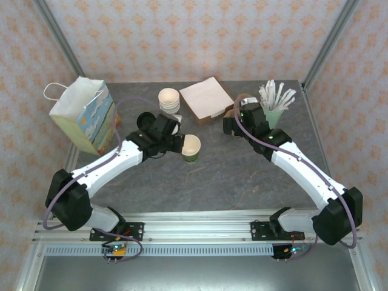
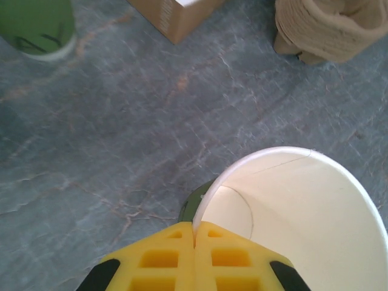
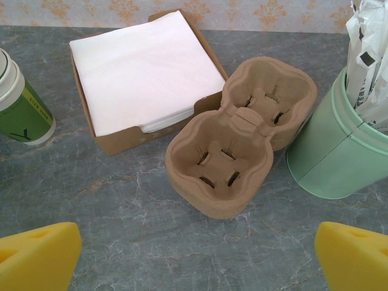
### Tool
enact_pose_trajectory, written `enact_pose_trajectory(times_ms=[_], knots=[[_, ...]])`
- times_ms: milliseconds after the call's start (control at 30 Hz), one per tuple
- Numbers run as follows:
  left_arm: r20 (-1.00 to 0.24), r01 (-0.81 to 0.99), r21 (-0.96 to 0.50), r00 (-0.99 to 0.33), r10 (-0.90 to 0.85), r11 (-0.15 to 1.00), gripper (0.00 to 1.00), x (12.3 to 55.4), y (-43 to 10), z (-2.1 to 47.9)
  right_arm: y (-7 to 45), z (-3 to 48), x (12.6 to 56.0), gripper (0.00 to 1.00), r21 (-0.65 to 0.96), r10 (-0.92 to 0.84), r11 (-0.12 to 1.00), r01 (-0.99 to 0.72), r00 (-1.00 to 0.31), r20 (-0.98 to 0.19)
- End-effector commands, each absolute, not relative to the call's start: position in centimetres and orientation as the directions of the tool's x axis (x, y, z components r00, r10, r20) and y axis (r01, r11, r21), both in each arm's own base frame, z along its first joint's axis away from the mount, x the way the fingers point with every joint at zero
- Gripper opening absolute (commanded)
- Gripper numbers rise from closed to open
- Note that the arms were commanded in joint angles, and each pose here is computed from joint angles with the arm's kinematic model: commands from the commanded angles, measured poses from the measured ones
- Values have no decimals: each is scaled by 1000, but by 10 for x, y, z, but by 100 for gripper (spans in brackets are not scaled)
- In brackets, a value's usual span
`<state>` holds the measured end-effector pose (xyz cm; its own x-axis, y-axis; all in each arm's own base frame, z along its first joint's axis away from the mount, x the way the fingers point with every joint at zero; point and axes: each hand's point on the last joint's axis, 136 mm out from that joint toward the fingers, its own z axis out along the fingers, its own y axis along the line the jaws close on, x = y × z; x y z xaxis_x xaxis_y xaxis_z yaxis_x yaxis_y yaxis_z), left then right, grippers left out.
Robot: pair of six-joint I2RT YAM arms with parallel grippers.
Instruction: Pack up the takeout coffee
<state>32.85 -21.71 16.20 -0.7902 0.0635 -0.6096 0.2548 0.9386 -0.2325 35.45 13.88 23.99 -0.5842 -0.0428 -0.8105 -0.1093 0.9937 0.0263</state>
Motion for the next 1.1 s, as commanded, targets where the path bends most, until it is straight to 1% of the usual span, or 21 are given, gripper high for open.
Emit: enact_pose_trajectory(times_ms=[0, 200, 433, 567, 633, 767, 833, 867, 933, 1000, 1067], knots=[[-670, 242, -260, -743, 6, 935, 6, 344, -233, 166, 135, 239, 354, 99, 16, -42, 996, -91, -596, -802], [-652, 242, -255, -758, 18, 936, 10, 346, -242, 138, 134, 231, 350, 99, 19, -41, 996, -92, -608, -793], [-637, 266, -190, -766, 87, 945, 14, 341, -248, 122, 136, 226, 349, 99, 27, -37, 995, -95, -618, -785], [-642, 263, -179, -761, 90, 948, 23, 341, -246, 126, 137, 225, 349, 99, 34, -34, 995, -98, -622, -782], [-653, 260, -183, -753, 80, 948, 32, 341, -245, 134, 137, 225, 348, 99, 36, -33, 994, -99, -621, -783], [-688, 252, -181, -723, 60, 951, 44, 342, -239, 158, 142, 233, 344, 99, 61, -33, 989, -134, -603, -797], [-720, 231, -182, -694, 31, 956, 47, 343, -228, 175, 152, 241, 339, 99, 86, -38, 979, -186, -577, -816], [-738, 212, -187, -674, 6, 959, 49, 345, -219, 186, 161, 240, 336, 99, 97, -50, 970, -224, -568, -821], [-766, 156, -201, -641, -56, 967, 51, 348, -195, 202, 174, 255, 327, 99, 120, -54, 948, -294, -521, -852], [-783, 57, -214, -607, -136, 975, 57, 354, -159, 212, 188, 260, 321, 99, 131, -62, 930, -342, -500, -864], [-777, -67, -229, -589, -224, 971, 59, 361, -117, 210, 198, 260, 319, 99, 133, -73, 919, -371, -491, -868]])
